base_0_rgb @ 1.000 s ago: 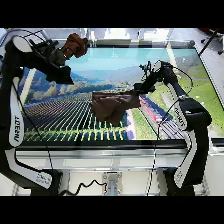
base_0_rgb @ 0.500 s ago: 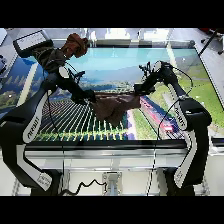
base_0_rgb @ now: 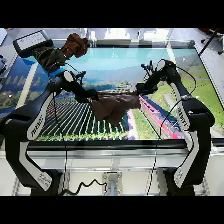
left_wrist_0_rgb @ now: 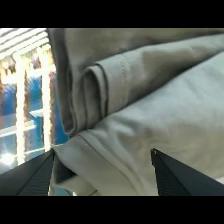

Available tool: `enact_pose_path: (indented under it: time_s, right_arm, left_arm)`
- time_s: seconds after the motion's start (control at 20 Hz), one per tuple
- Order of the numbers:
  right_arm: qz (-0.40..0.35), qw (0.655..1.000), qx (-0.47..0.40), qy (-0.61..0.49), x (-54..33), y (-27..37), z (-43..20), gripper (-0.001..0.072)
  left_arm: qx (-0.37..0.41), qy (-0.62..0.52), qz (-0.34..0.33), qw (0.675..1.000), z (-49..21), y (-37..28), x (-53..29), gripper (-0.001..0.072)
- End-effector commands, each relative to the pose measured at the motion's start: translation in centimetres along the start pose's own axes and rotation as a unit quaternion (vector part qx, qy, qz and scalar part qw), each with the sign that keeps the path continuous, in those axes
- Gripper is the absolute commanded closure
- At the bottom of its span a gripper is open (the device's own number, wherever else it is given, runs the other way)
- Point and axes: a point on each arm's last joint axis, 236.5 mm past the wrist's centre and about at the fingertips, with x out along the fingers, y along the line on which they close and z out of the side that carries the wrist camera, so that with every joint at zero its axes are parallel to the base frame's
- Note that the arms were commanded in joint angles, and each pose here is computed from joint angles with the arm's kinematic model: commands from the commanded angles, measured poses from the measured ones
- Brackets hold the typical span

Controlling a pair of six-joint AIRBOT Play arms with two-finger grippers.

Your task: Fold the shirts.

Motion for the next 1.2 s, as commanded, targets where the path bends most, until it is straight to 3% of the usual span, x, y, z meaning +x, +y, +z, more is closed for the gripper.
enact_pose_path:
  time_s: [0.0,0.05,0.25,0.35,0.6,0.65,0.7,0.75,0.8,1.15]
  right_arm:
    - [-0.038,0.999,0.008,-0.023,-3.0,-2.8,0.1,0.0334]
    - [-0.039,0.999,0.013,-0.033,-3.9,-3.2,0.2,0.0334]
    - [-0.046,0.996,0.017,-0.070,-7.2,-4.0,0.7,0.0335]
    - [-0.048,0.995,0.015,-0.088,-8.3,-4.0,1.1,0.0335]
    - [-0.050,0.994,0.012,-0.100,-9.0,-3.9,1.4,0.0335]
    - [-0.050,0.994,0.007,-0.099,-9.0,-3.8,1.4,0.0334]
    - [-0.050,0.994,-0.001,-0.099,-9.0,-3.8,1.4,0.0334]
    - [-0.050,0.994,-0.003,-0.098,-9.0,-3.8,1.4,0.0333]
    - [-0.049,0.994,-0.003,-0.098,-9.0,-3.7,1.3,0.0334]
    - [-0.039,0.995,-0.003,-0.092,-8.9,-3.2,1.1,0.0334]
  left_arm:
    - [-0.005,-0.008,0.008,1.000,0.4,0.6,0.0,0.0049]
    - [-0.005,-0.007,0.008,1.000,0.4,0.6,0.1,0.0084]
    - [-0.008,-0.021,0.001,1.000,1.0,0.3,0.1,0.0336]
    - [-0.011,-0.024,-0.005,1.000,1.2,0.0,0.1,0.0682]
    - [-0.011,-0.019,-0.005,1.000,1.0,0.0,0.1,0.0694]
    - [-0.011,-0.017,-0.005,1.000,0.9,0.0,0.1,0.0692]
    - [-0.011,-0.017,-0.005,1.000,0.9,0.0,0.1,0.0541]
    - [-0.009,-0.017,-0.004,1.000,0.9,0.1,0.0,0.0121]
    - [-0.008,-0.017,-0.002,1.000,0.9,0.1,0.0,0.0018]
    - [-0.021,0.019,0.019,0.999,-0.7,1.8,-0.3,0.0025]
